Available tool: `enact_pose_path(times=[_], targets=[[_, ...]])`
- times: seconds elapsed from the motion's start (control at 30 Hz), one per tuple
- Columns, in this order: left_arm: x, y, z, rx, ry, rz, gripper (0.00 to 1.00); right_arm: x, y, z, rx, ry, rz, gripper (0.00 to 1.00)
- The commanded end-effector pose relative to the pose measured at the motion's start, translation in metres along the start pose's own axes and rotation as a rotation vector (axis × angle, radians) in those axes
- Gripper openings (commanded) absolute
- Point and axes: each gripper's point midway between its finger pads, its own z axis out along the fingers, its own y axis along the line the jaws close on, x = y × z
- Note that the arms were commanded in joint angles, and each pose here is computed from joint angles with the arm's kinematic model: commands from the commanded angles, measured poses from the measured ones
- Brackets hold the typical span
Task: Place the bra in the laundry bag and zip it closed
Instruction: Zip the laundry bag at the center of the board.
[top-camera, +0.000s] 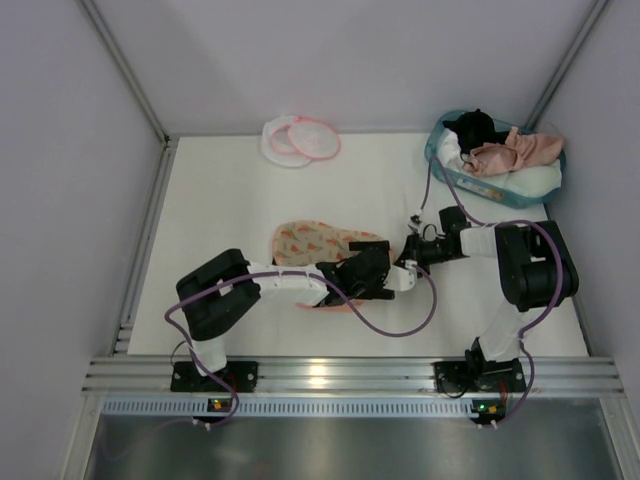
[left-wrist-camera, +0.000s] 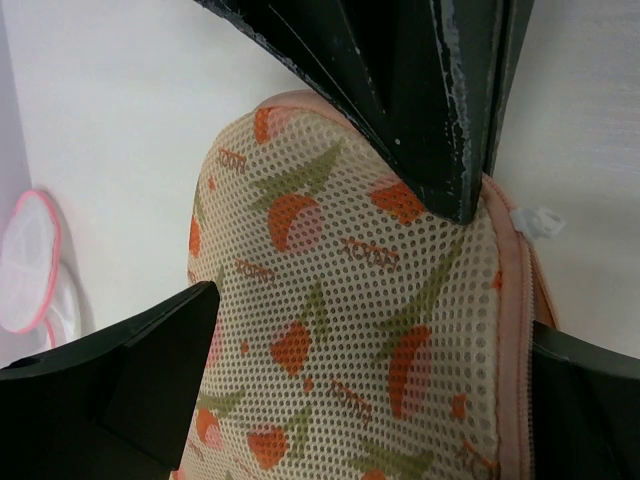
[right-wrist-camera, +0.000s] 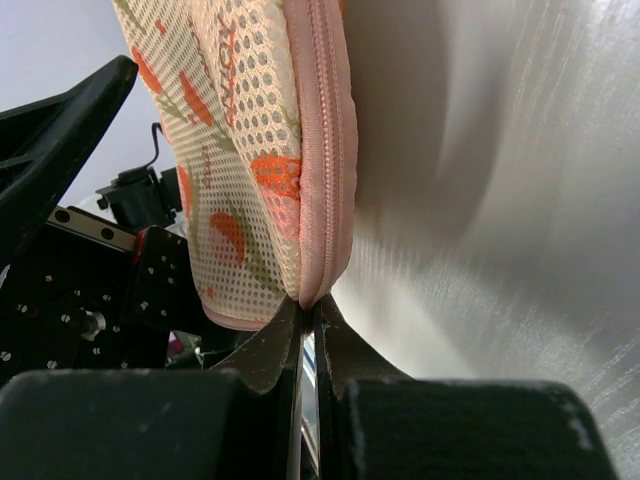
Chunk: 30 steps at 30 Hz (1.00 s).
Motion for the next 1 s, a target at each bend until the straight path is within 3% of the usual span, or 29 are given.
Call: enact_pose_path(times=[0.0,0.23,0.33,0.37,0.43,0.57,0.7,0.83,0.97], targets=[[-0.011,0.016,0.010,-0.096,-0.058,-0.014,0.98,-0.001,0.017,0.001,-0.066,0.030,-0.039,0.00],[-0.007,0.005,0.004,-0.076,-0.098,-0.083,0.98,0.000,0.011,0.004,-0.059,0.041,-0.020,0.01],[-0.007,0.001,0.002,-0.064,-0.107,-0.126,0.98,0.000,0.009,0.007,-0.058,0.045,-0.006,0.30],[-0.006,0.000,0.003,-0.059,-0.107,-0.130,0.98,-0.001,0.008,0.008,-0.055,0.043,0.008,0.46],[-0.006,-0.003,0.001,-0.044,-0.114,-0.140,0.98,-0.003,0.005,0.010,-0.052,0.037,0.014,0.62],[-0.005,-0.007,0.000,-0.027,-0.121,-0.160,0.98,-0.005,-0.001,0.015,-0.052,0.037,0.044,0.69],[-0.005,-0.007,0.001,-0.019,-0.124,-0.169,0.98,-0.005,-0.003,0.022,-0.065,0.048,0.058,0.64],[-0.003,-0.006,0.004,-0.018,-0.119,-0.192,0.98,0.001,0.002,0.033,-0.084,0.086,0.046,0.51],[-0.002,-0.004,0.005,-0.014,-0.111,-0.199,0.98,0.007,0.003,0.039,-0.087,0.117,0.054,0.29]])
